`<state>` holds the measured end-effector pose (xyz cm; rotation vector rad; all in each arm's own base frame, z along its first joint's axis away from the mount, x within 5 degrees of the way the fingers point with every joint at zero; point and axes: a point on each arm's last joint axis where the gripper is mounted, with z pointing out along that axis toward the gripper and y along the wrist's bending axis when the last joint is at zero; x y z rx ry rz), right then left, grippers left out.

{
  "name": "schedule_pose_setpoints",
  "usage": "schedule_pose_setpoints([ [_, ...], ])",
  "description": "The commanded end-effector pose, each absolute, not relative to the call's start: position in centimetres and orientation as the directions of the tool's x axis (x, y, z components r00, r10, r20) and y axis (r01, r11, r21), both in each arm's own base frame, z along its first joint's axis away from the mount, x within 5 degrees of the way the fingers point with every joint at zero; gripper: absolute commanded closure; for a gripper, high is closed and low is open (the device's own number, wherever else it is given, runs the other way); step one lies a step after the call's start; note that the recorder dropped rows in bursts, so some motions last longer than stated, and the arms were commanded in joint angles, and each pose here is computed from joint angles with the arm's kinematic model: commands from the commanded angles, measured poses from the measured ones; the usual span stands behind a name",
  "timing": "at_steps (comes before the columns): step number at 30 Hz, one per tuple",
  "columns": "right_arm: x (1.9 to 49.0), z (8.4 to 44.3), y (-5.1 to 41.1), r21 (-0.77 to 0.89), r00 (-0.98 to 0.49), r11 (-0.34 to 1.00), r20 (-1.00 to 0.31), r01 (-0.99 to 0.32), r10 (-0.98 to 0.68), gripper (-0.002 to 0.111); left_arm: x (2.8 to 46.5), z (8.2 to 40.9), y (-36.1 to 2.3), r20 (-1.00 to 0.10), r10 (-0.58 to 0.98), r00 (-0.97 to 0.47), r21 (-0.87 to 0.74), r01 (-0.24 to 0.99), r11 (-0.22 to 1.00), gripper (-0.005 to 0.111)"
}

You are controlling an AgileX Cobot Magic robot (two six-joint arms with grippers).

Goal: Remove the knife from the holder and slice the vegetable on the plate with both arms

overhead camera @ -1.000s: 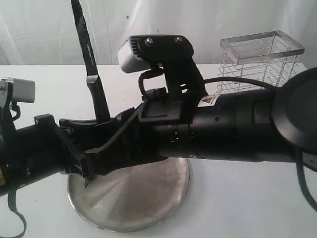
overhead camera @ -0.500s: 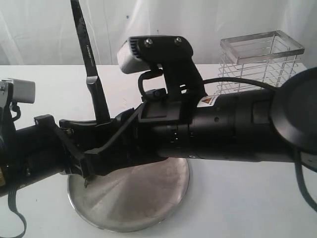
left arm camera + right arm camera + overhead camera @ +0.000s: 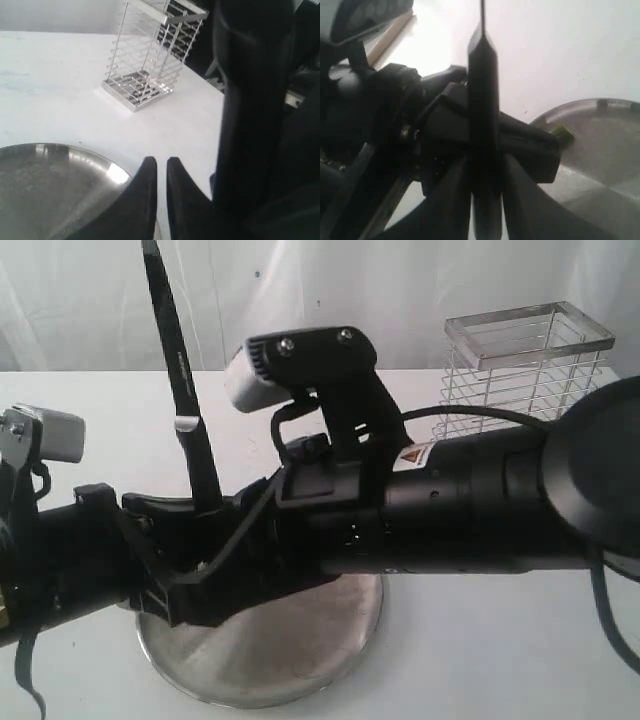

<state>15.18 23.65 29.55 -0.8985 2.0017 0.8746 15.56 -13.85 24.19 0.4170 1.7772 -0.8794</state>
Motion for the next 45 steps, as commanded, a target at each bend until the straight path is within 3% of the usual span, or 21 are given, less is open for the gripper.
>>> schedule_pose_setpoints([
  [1,15.4,29.5,22.4,0.271,-0.516,0.554,-0.782,-0.787,-0.35,0.108,13.9,26.7,-14.4,-0.975,-0.093,-0.201,-0.217,0.789,0.574,0.091],
  [12,15.7,29.2,21.9,0.238,-0.524,0.591,-0.764,-0.771,-0.376,0.108,13.7,26.8,-13.9,-0.974,-0.072,-0.214,-0.213,0.769,0.602,0.091],
  [16,15.2,28.5,21.4,0.214,-0.543,0.59,-0.7,-0.779,-0.463,0.108,13.9,26.2,-13.6,-0.968,-0.018,-0.251,-0.203,0.738,0.643,0.091],
  [21,15.1,27.9,20.8,0.176,-0.557,0.609,-0.646,-0.774,-0.521,0.108,13.8,26.4,-13.7,-0.965,-0.056,-0.257,-0.235,0.743,0.626,0.091],
  [23,14.9,27.7,20.7,0.177,-0.566,0.606,-0.621,-0.776,-0.543,0.108,13.4,27.9,-13.8,-0.963,-0.176,-0.205,-0.269,0.782,0.562,0.091],
  [25,14.8,27.6,20.6,0.176,-0.567,0.602,-0.609,-0.779,-0.555,0.108,13.3,29.5,-13.3,-0.96,-0.235,-0.154,-0.266,0.77,0.58,0.091],
  [29,14.7,27.6,20.5,0.169,-0.565,0.6,-0.6,-0.782,-0.567,0.108,12.5,33.1,-11.4,-0.98,-0.188,-0.065,-0.178,0.714,0.678,0.091],
  [33,14.7,27.4,20.5,0.164,-0.561,0.595,-0.594,-0.787,-0.577,0.108,11.9,35.6,-11.4,-0.97,-0.242,-0.029,-0.181,0.751,0.635,0.094],
  [36,14.9,26.8,20.8,0.159,-0.56,0.587,-0.568,-0.794,-0.603,0.108,12.7,35.8,-12.6,-0.977,-0.203,-0.061,-0.175,0.773,0.61,0.107],
  [45,15.2,26.3,21.1,0.155,-0.561,0.586,-0.556,-0.795,-0.614,0.108,15.1,35.7,-15.7,-0.969,-0.214,-0.121,-0.218,0.827,0.518,0.107],
])
